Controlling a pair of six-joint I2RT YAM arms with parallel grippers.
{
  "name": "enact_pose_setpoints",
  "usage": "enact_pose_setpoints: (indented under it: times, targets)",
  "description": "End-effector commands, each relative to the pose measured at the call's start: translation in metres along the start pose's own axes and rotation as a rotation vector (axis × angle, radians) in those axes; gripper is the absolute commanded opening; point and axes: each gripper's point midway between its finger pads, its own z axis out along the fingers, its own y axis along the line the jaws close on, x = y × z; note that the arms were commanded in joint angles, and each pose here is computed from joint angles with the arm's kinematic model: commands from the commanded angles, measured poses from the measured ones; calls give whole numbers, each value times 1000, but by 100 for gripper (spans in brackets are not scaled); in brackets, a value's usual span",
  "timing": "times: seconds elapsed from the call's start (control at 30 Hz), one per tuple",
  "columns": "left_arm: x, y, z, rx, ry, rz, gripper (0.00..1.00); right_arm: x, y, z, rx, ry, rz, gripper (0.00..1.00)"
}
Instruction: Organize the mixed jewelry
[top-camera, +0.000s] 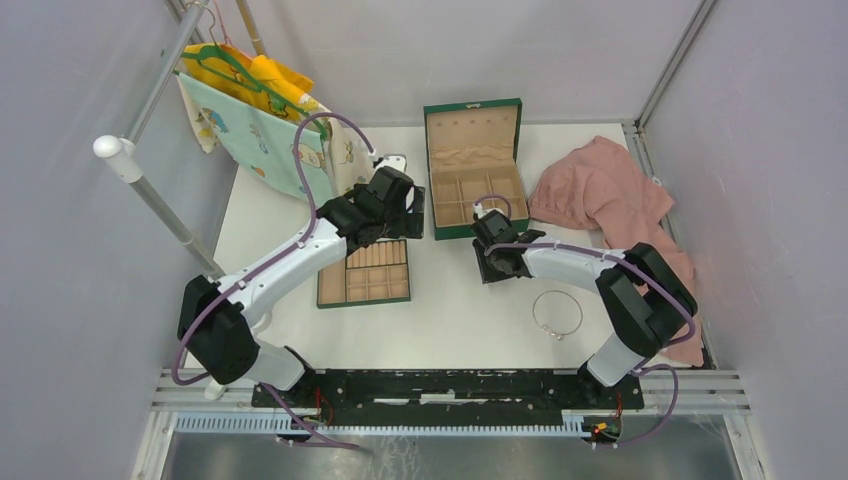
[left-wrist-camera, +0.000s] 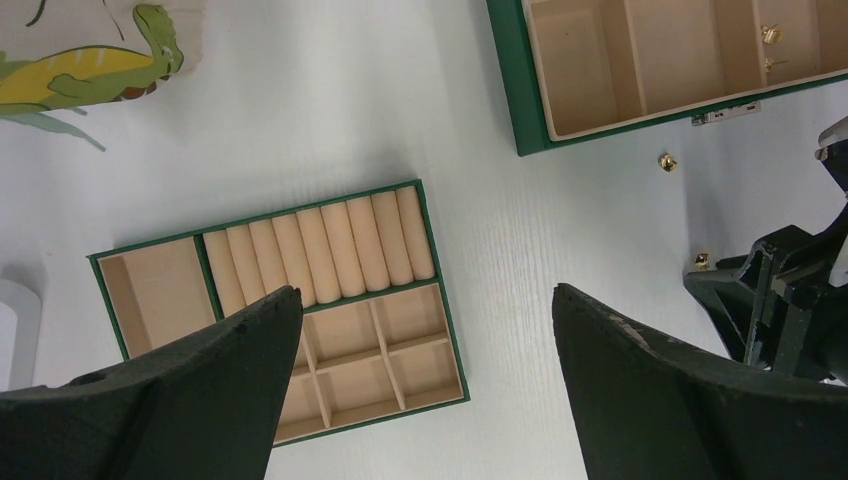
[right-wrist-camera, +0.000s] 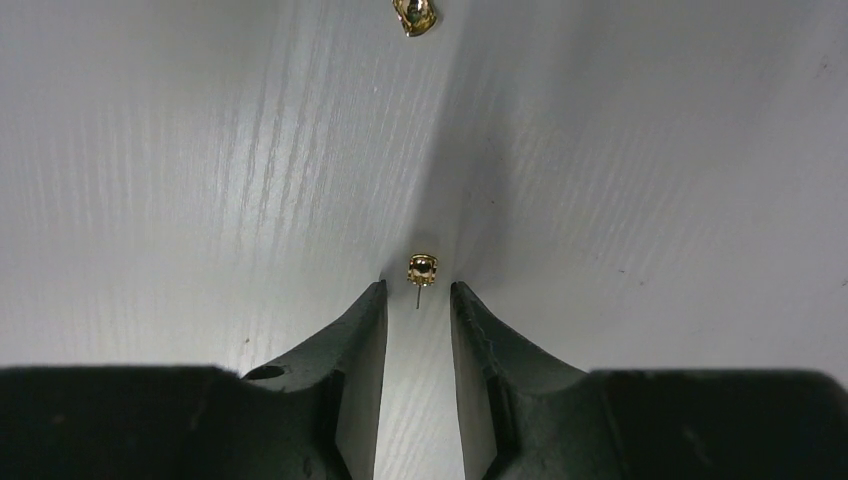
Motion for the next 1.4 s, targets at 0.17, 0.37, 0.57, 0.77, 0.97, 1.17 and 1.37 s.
enact_pose_setpoints:
  times: [0.17,0.37,0.57,0.77,0.97,1.17,1.37]
  targets:
    - [-18,1,-12,16,-68,4,100,-12,-1,9,51,-21,33,31]
    - [-18,1,-12,13,-69,8,100,-15,4,10,33,-31,64,25]
    - [-18,2,-11,13,-67,11,100,-17,6,8,29,-28,75,17]
    - [-19,1,-10,15,-70,9,100,-20,6,3,27,-38,83,14]
    - [-18,0,-8,18,-65,21,100,-30,15,-5,-14,-41,77,10]
    - [-19,1,-10,16,-69,29,100,-52,17,-22,-90,-69,115,11]
    - [-18,6,-13,-1,-74,21,100,-98,38,-62,-528,-151,252,11]
